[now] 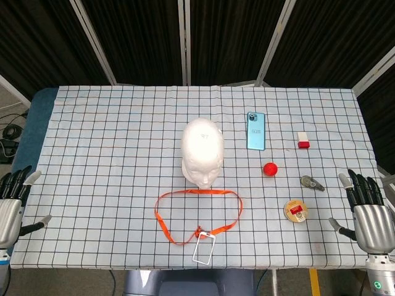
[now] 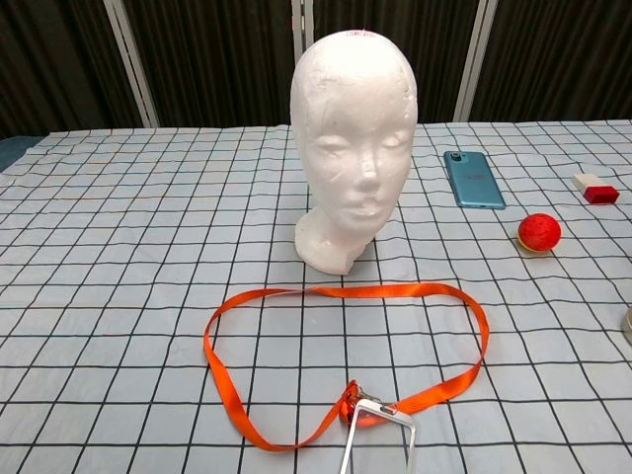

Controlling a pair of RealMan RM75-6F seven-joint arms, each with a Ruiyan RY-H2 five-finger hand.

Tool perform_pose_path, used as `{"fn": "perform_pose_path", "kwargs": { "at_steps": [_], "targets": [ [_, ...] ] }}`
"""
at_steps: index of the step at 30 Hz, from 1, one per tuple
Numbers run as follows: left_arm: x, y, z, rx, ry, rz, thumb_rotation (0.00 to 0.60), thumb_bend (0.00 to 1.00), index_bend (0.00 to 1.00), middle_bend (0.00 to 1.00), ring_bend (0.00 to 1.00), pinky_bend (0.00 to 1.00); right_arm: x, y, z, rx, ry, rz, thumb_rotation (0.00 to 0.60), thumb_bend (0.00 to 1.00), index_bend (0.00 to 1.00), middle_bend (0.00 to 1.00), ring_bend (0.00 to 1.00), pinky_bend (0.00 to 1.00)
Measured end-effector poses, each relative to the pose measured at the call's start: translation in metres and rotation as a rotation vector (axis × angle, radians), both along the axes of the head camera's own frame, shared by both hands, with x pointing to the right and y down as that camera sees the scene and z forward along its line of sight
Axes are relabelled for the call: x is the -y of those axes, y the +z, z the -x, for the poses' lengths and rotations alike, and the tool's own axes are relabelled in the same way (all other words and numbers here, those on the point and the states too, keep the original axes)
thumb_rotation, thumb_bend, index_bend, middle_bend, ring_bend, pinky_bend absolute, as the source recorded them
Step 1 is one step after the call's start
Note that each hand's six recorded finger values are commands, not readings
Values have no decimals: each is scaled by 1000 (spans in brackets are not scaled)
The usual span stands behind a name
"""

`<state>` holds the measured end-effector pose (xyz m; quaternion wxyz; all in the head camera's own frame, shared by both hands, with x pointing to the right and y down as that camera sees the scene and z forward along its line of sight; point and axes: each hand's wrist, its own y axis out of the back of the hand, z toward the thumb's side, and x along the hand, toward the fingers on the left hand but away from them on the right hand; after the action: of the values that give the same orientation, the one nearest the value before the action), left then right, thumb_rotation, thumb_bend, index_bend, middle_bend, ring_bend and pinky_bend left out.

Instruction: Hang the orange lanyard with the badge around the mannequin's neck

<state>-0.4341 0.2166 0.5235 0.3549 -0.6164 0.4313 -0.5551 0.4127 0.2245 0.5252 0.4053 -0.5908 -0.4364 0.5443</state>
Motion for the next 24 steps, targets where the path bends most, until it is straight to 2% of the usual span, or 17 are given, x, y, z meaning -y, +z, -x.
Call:
{"fn": "perform_pose_path", "kwargs": {
  "at_steps": [6, 9, 12, 14, 17, 20, 24],
  "targets": [
    [1, 4, 1, 1, 0, 1, 600, 0, 0, 0, 0, 0, -1, 8, 0, 8, -6, 35, 600, 0, 70, 0, 0, 0],
    [1, 8, 1, 5, -3, 10, 600, 0, 0, 0, 0, 0, 2, 18, 7, 40, -21, 75, 600, 0, 144, 0, 0, 0],
    [2, 13, -1, 4, -1, 22, 600, 0, 0, 0, 0, 0, 12, 31, 20, 77, -63, 126, 600, 15, 264, 0, 0, 0],
    [4, 17, -1, 14, 0, 28, 600, 0, 0, 0, 0, 0, 21, 44, 32, 100, -102, 174, 600, 83, 353, 0, 0, 0],
    [6, 23, 2, 27, -13, 39, 600, 0, 0, 0, 0, 0, 33, 64, 55, 133, -163, 257, 600, 185, 419, 0, 0, 0],
    [9, 27, 5, 45, -25, 45, 600, 0, 0, 0, 0, 0, 44, 85, 86, 166, -229, 333, 600, 220, 445, 0, 0, 0],
    [11, 31, 8, 57, -36, 53, 600, 0, 0, 0, 0, 0, 52, 111, 128, 192, -306, 391, 600, 261, 461, 0, 0, 0]
  ]
}}
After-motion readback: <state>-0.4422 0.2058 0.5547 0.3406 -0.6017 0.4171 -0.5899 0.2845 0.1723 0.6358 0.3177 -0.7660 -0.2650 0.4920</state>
